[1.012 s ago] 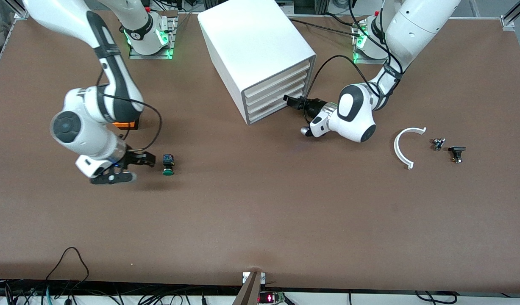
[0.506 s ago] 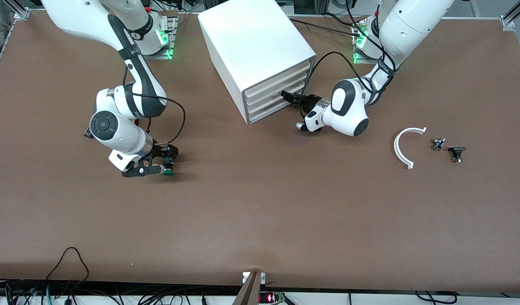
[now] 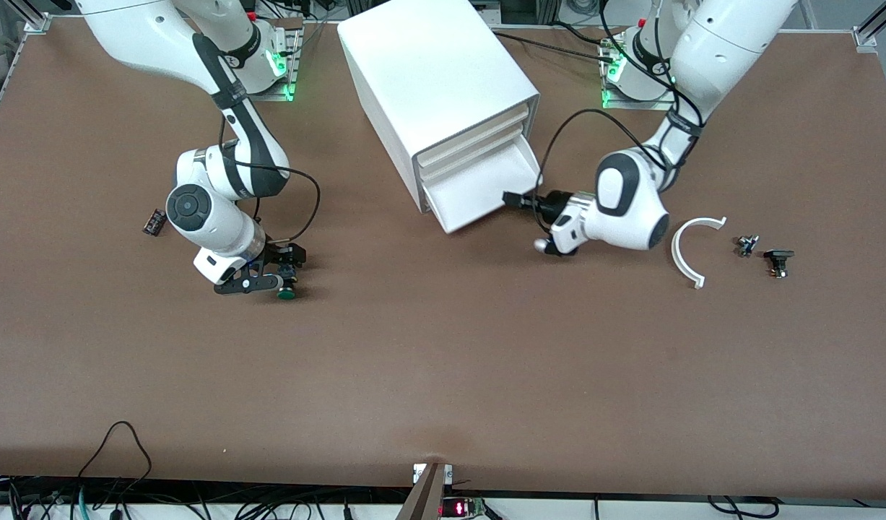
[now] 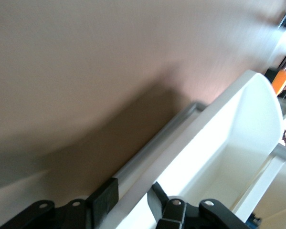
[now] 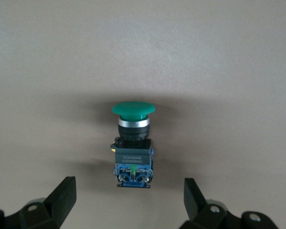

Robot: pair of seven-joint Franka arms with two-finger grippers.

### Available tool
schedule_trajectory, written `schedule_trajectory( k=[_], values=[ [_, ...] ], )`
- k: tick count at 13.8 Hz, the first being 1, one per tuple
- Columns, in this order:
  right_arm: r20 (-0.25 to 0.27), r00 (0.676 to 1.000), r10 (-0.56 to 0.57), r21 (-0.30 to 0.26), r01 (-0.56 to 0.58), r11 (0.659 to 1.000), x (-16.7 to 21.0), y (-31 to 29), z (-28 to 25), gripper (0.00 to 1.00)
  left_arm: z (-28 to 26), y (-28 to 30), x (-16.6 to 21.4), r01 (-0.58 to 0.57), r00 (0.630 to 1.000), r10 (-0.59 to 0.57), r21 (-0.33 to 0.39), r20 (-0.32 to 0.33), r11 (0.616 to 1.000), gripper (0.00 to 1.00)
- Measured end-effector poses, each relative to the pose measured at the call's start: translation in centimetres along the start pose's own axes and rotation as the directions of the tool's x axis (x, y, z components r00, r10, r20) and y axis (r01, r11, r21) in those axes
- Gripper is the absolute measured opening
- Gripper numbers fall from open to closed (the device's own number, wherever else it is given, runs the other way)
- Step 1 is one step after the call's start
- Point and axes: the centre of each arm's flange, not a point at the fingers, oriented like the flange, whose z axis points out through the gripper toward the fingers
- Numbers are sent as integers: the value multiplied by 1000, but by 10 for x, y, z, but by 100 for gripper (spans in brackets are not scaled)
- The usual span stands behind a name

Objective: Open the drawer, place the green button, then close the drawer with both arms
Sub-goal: 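Pull the drawer open with the left gripper while the right gripper lowers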

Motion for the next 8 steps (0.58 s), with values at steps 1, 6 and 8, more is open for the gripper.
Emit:
schedule_trajectory(
  k=[1, 6, 8],
  values=[
    [5, 1000, 11, -1, -11, 1000, -1, 0, 5, 100, -12, -2, 6, -2, 1000, 1, -6, -22, 1000, 32],
    [13, 999, 44, -5, -44, 999, -3, -1, 37, 100, -51, -1, 17, 13, 991, -13, -4, -131, 1000, 71],
    [17, 999, 45, -7, -45, 999, -4, -1, 45, 99, -98, 8, 14, -18, 980, 22, 20, -200, 1000, 91]
  ],
)
